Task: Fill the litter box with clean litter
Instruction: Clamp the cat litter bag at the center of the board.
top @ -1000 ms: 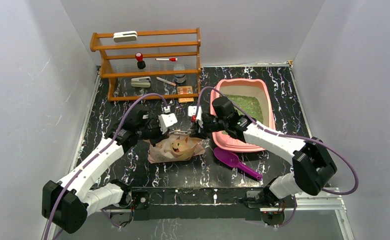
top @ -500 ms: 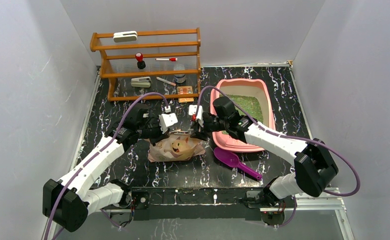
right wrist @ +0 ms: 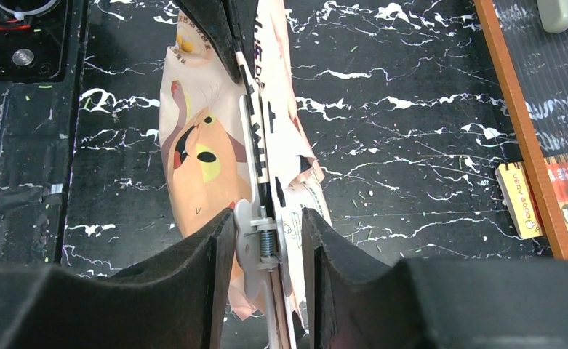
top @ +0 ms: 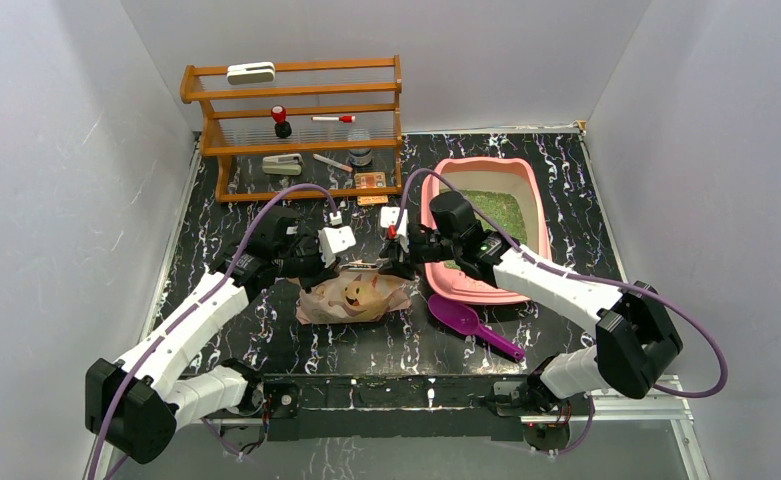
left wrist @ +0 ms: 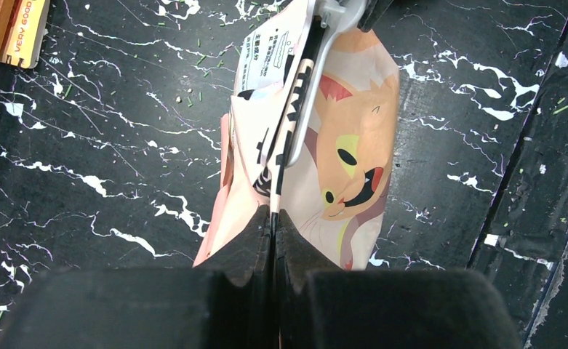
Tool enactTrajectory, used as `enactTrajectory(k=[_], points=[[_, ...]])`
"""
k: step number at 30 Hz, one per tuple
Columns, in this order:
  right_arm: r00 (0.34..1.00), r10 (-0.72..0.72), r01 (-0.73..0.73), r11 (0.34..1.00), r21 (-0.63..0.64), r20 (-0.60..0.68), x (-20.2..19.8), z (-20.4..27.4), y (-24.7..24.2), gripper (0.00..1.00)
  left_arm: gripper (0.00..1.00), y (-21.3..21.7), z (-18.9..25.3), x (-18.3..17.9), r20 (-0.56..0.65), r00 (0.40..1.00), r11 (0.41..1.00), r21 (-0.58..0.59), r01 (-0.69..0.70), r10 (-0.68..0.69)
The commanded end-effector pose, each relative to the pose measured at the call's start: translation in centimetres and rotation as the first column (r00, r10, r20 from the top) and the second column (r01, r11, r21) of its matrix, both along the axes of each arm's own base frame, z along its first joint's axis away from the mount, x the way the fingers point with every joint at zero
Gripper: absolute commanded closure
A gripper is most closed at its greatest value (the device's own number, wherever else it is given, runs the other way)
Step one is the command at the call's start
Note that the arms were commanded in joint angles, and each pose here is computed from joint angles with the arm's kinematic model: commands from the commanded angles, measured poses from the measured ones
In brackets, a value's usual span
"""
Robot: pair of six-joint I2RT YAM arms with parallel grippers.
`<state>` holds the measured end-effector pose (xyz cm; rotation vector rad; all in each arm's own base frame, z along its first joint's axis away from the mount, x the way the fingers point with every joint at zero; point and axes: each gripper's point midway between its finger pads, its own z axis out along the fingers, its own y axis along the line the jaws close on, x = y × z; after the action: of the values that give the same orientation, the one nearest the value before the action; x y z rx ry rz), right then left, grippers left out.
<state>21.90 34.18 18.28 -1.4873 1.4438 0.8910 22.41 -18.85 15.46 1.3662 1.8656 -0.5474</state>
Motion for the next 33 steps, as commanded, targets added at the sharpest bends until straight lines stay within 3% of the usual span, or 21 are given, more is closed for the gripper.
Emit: enactTrajectory(k=[1,7,10,13,15,17,19,20,25,27,30,33], points=[[0.996,-0.025,0.018,0.995,0.094,0.080,0.7,4.5,0.5,0.52,1.00,-1.0,4.6,1.0,0.111,0.994,0.996,-0.087,0.015,-0.006],[0.969,-0.181,0.142,0.965,0.221,0.167,1.5,9.0,-1.3,0.35,0.71,-0.8,5.1,1.0,0.094,0.994,0.993,-0.109,-0.036,0.046],[0.923,-0.328,0.264,0.920,0.290,0.199,2.7,10.7,-3.3,0.27,0.65,-0.3,5.7,1.5,0.104,0.987,0.987,-0.124,-0.106,0.119],[0.868,-0.462,0.380,0.853,0.358,0.180,3.6,12.4,-5.3,0.22,0.52,0.4,6.3,1.7,0.126,0.973,0.972,-0.159,-0.171,0.192],[0.804,-0.588,0.512,0.759,0.403,0.085,4.6,13.1,-7.1,0.16,0.44,0.8,7.6,2.1,0.147,0.954,0.951,-0.209,-0.227,0.260],[0.690,-0.721,0.680,0.612,0.405,-0.068,5.9,12.8,-9.3,0.10,0.33,1.8,9.4,3.1,0.164,0.907,0.899,-0.281,-0.335,0.389],[0.552,-0.809,0.815,0.475,0.332,-0.201,6.9,11.7,-11.4,0.03,0.26,2.4,11.3,3.6,0.147,0.864,0.839,-0.364,-0.405,0.481],[0.505,-0.833,0.853,0.440,0.282,-0.225,7.2,10.9,-12.2,0.02,0.22,2.6,12.1,3.7,0.134,0.845,0.809,-0.398,-0.432,0.517],[0.454,-0.858,0.891,0.434,0.133,-0.238,7.7,8.0,-13.8,0.02,0.08,4.2,15.0,4.7,0.004,0.732,0.637,-0.495,-0.590,0.681],[0.476,-0.837,0.879,0.462,0.117,-0.270,7.7,7.9,-13.9,0.02,0.02,5.2,15.9,5.4,-0.053,0.655,0.543,-0.511,-0.666,0.753],[0.483,-0.811,0.869,0.489,0.074,-0.331,8.1,7.6,-14.5,0.02,0.02,6.6,17.3,6.6,-0.158,0.526,0.382,-0.521,-0.763,0.836],[0.475,-0.780,0.858,0.514,0.015,-0.407,8.9,7.2,-15.5,0.02,0.02,6.2,17.8,7.4,-0.200,0.499,0.356,-0.489,-0.797,0.843]])
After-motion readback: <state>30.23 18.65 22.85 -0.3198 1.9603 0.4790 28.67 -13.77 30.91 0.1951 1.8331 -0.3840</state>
